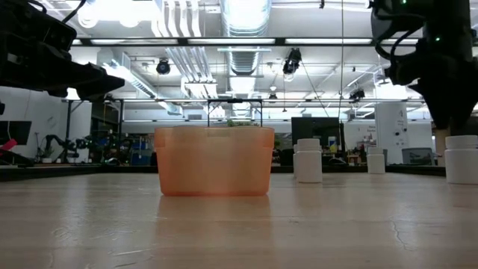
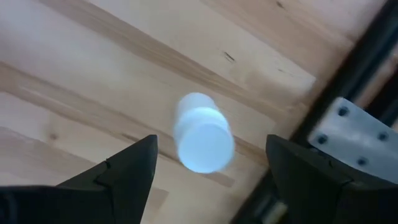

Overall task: Pick and place pill bottles into a basket
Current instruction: Put the white pill bottle into the orange bin

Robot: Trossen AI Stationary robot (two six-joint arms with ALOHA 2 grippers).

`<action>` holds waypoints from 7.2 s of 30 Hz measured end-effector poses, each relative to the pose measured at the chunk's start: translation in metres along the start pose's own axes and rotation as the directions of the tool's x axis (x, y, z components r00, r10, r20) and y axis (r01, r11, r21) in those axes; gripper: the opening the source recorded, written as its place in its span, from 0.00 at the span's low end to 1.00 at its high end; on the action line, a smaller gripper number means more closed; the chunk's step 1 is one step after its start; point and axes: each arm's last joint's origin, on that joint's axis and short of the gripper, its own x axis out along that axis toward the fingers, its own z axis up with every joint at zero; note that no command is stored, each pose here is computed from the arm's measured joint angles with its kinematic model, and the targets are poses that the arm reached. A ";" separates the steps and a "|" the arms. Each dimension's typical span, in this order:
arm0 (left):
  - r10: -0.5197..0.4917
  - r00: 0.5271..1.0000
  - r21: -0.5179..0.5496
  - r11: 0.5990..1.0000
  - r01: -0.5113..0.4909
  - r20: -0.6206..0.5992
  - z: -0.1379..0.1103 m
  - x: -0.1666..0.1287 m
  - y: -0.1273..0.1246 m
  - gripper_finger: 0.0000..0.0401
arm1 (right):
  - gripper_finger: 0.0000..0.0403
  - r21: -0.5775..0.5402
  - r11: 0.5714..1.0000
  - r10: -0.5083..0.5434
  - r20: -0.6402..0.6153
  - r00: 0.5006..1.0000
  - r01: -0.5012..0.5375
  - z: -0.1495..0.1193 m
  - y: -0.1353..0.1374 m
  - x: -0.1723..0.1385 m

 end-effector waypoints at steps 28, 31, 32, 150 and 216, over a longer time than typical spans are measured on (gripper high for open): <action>0.000 1.000 0.000 1.000 0.000 0.000 0.000 0.000 0.000 0.61 | 0.71 -0.005 0.999 0.032 0.001 1.000 -0.032 -0.003 -0.002 0.017; 0.000 1.000 0.000 1.000 0.000 0.001 0.000 0.000 0.000 0.61 | 0.70 -0.008 0.999 0.046 -0.022 0.999 -0.046 -0.004 -0.001 0.018; 0.000 1.000 0.000 1.000 0.000 0.001 0.000 0.000 0.000 0.61 | 0.70 -0.017 0.999 0.050 -0.032 0.998 -0.051 -0.004 -0.001 0.019; -0.001 1.000 0.000 1.000 0.001 -0.003 0.000 0.000 0.000 0.61 | 0.37 -0.815 0.574 0.151 0.008 0.988 -0.081 0.080 0.183 -0.121; -0.001 1.000 0.000 1.000 0.001 -0.006 0.000 0.000 0.000 0.61 | 0.37 -0.890 0.452 0.186 0.023 0.982 -0.065 0.149 0.263 -0.057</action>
